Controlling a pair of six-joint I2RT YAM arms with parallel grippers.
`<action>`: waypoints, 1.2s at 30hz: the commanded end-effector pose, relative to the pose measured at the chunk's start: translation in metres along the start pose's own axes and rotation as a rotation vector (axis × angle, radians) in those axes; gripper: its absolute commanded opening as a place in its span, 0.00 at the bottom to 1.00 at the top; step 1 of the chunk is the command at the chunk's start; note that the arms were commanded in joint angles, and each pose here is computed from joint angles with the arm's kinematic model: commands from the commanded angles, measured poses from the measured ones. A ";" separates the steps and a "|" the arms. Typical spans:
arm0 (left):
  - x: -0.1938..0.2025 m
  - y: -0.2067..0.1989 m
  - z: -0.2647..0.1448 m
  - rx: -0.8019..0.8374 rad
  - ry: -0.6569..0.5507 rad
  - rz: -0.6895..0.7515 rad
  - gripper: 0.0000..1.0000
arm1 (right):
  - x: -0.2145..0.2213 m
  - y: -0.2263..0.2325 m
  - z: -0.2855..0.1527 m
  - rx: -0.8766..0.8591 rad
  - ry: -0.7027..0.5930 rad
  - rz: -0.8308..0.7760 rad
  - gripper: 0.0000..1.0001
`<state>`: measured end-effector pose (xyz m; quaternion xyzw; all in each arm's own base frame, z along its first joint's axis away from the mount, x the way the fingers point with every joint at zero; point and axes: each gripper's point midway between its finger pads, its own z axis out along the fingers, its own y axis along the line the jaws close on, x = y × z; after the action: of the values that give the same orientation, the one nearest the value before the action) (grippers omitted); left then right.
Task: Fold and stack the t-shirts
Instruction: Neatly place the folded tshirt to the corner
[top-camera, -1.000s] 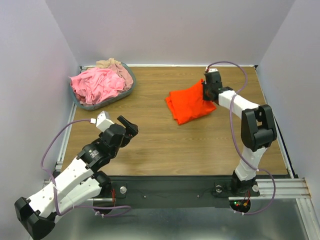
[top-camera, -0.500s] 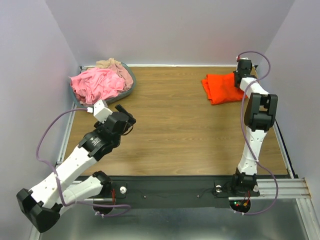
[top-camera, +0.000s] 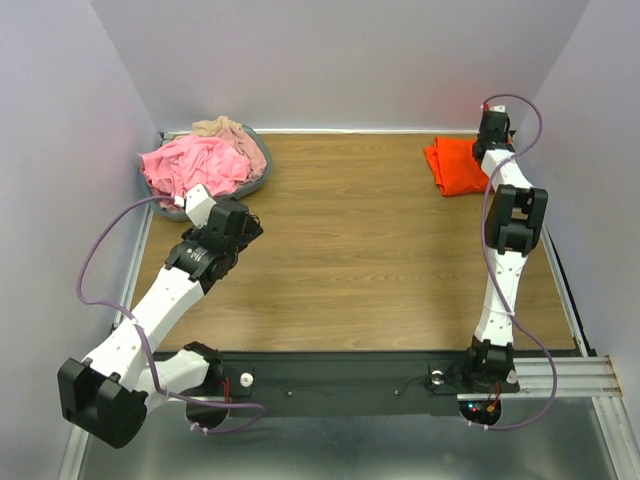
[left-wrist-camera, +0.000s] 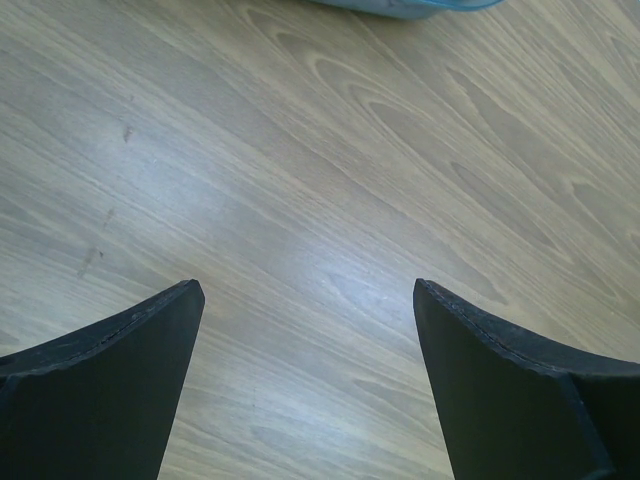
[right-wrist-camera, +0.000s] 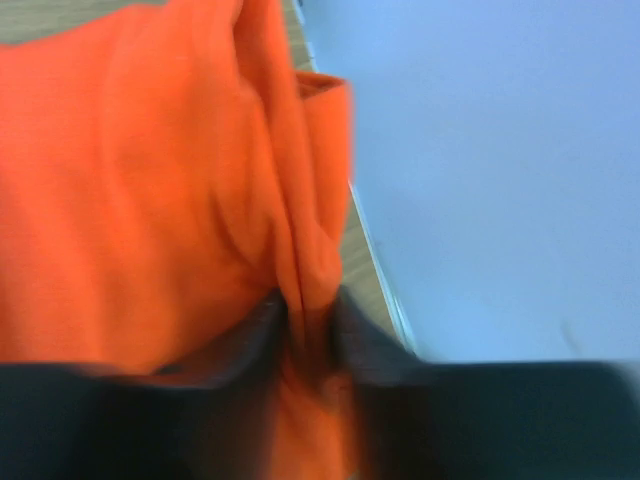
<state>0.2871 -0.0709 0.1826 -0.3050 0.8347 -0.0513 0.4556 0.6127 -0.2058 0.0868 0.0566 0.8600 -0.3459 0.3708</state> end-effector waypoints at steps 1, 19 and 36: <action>-0.006 -0.005 0.000 0.019 -0.007 0.031 0.98 | -0.041 -0.043 -0.022 0.106 -0.076 0.077 0.73; 0.042 0.025 -0.011 0.078 0.113 0.025 0.99 | 0.048 -0.004 -0.273 -0.616 0.000 0.747 1.00; 0.051 0.021 -0.027 0.241 0.097 -0.094 0.99 | 0.163 0.018 -0.359 -0.802 0.036 0.753 1.00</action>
<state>0.2303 -0.0863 0.1455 -0.2775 0.8445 -0.1693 0.4257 0.2850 0.0077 0.1255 0.2439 0.8627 0.1559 0.4146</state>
